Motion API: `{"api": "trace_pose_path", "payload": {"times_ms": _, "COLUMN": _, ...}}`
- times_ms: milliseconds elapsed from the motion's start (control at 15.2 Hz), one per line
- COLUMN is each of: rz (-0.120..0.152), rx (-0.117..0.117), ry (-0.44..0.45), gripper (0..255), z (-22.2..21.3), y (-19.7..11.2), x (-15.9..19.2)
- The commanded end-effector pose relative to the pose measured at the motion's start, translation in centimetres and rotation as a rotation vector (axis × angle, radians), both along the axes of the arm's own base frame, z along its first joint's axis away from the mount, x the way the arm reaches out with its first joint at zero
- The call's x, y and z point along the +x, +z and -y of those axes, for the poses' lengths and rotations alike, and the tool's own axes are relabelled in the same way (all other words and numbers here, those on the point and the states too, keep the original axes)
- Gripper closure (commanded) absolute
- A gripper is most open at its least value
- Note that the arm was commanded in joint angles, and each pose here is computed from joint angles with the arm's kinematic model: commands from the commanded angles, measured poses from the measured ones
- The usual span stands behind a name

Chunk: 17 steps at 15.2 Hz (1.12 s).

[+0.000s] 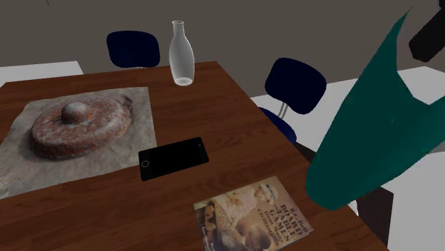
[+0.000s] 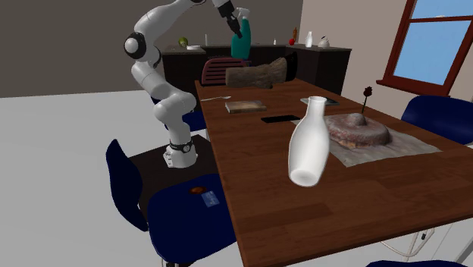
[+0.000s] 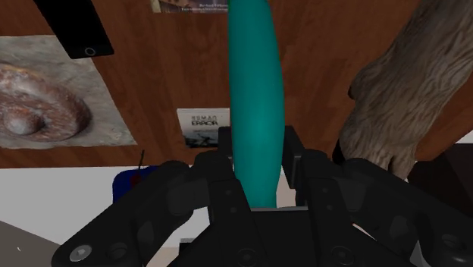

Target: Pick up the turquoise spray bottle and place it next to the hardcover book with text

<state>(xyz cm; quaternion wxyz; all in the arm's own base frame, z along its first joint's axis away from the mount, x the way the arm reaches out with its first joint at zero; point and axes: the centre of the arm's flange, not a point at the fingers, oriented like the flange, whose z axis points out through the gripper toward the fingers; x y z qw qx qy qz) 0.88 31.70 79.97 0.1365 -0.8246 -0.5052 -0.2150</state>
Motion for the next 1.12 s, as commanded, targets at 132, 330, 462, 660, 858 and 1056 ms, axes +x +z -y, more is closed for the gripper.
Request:
{"api": "trace_pose_path", "payload": {"times_ms": 132, "rz": -0.001, "rx": 0.0, "ry": -0.001, "gripper": 255, "z": -3.0, "y": 1.2, "x": -4.3}}
{"api": "trace_pose_path", "payload": {"times_ms": 330, "rz": -0.001, "rx": 0.0, "ry": -0.001, "gripper": 255, "z": -5.3, "y": 2.1, "x": -7.4}}
{"api": "trace_pose_path", "payload": {"times_ms": 462, "rz": -0.001, "rx": 0.0, "ry": -0.001, "gripper": 255, "z": -6.9, "y": 2.8, "x": -9.4}}
{"api": "trace_pose_path", "payload": {"times_ms": 660, "rz": -0.001, "rx": 0.001, "ry": -0.001, "gripper": 255, "z": -9.2, "y": 3.7, "x": -12.5}}
{"api": "trace_pose_path", "payload": {"times_ms": 858, "rz": -0.001, "rx": 0.0, "ry": -0.001, "gripper": 255, "z": -9.9, "y": 3.0, "x": -13.5}}
{"api": "trace_pose_path", "payload": {"times_ms": 1056, "rz": -0.001, "rx": 0.0, "ry": -0.001, "gripper": 255, "z": -9.9, "y": 1.4, "x": -13.5}}
